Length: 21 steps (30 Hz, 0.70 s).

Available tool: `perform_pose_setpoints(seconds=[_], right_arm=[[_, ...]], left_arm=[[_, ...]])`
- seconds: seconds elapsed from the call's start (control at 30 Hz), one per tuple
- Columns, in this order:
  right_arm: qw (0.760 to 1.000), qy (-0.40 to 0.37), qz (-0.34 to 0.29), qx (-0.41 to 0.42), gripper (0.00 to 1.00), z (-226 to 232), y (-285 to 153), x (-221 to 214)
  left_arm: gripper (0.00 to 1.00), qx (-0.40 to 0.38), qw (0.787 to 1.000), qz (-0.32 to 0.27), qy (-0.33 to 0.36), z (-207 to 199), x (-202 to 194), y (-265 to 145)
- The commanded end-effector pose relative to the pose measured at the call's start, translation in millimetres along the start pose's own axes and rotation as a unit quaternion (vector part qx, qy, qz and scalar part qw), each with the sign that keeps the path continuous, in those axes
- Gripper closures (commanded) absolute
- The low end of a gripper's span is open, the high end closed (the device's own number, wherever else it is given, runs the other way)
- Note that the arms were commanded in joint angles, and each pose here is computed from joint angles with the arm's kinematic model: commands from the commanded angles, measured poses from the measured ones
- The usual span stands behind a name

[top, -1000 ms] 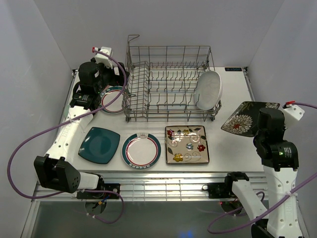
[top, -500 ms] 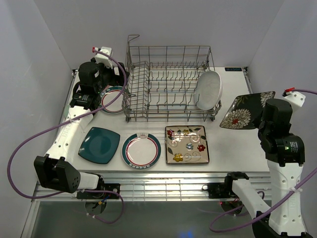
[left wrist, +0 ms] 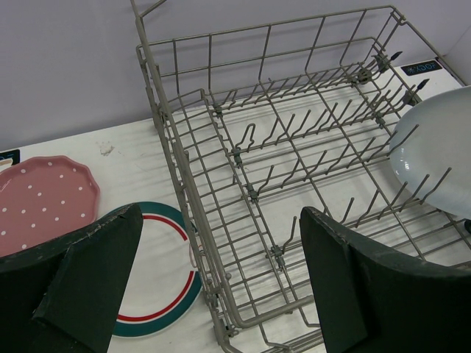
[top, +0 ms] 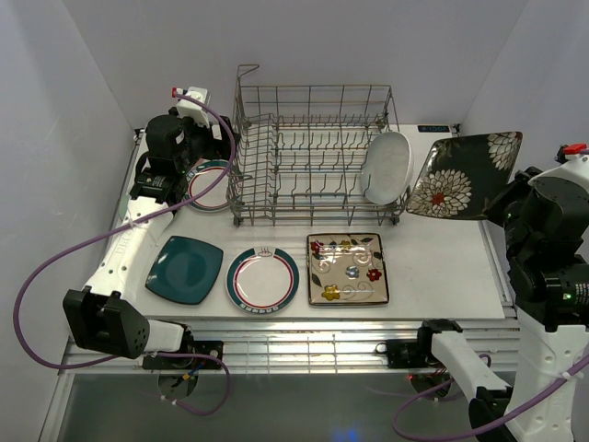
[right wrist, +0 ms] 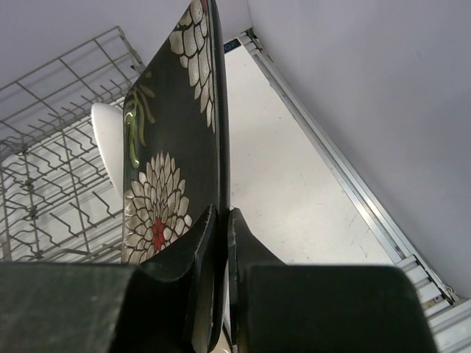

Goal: Load the plates into the dish rack
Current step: Pick up the plate from the corner of the board, then insert the plate into the dish rack.

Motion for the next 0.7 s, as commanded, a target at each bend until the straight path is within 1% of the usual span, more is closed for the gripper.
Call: perform_pose_setpoints(seconds=[0.0, 0.17, 0.5, 0.67], right_arm=[[0.991, 0.050, -0.091, 0.090, 0.92, 25.5, -16.1, 43.8], [0.988, 0.050, -0.082, 0.124, 0.92, 39.4, -14.4, 53.4], [0.973, 0.062, -0.072, 0.211, 0.92, 71.8, -15.2, 76.9], [0.970, 0.062, -0.061, 0.228, 0.92, 83.5, -4.3, 80.6]], left_arm=[[0.02, 0.001, 1.000, -0.014, 0.004, 1.6, 8.7, -6.7], [0.02, 0.002, 1.000, -0.012, 0.004, 1.8, 7.3, -5.3], [0.02, 0.006, 1.000, -0.012, 0.005, 2.6, 7.8, -5.4], [0.02, 0.005, 1.000, -0.011, 0.006, 2.5, 7.3, -4.9]])
Point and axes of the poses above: each gripper's point midway between its finger pads, its own y axis out along the fingers, its own z axis along the line the jaws close on, x = y × z, the point moved 9 cm from there along -y, back along the fingers, and after that the axes turned 11 degrees about y, right-handed, at the moved point
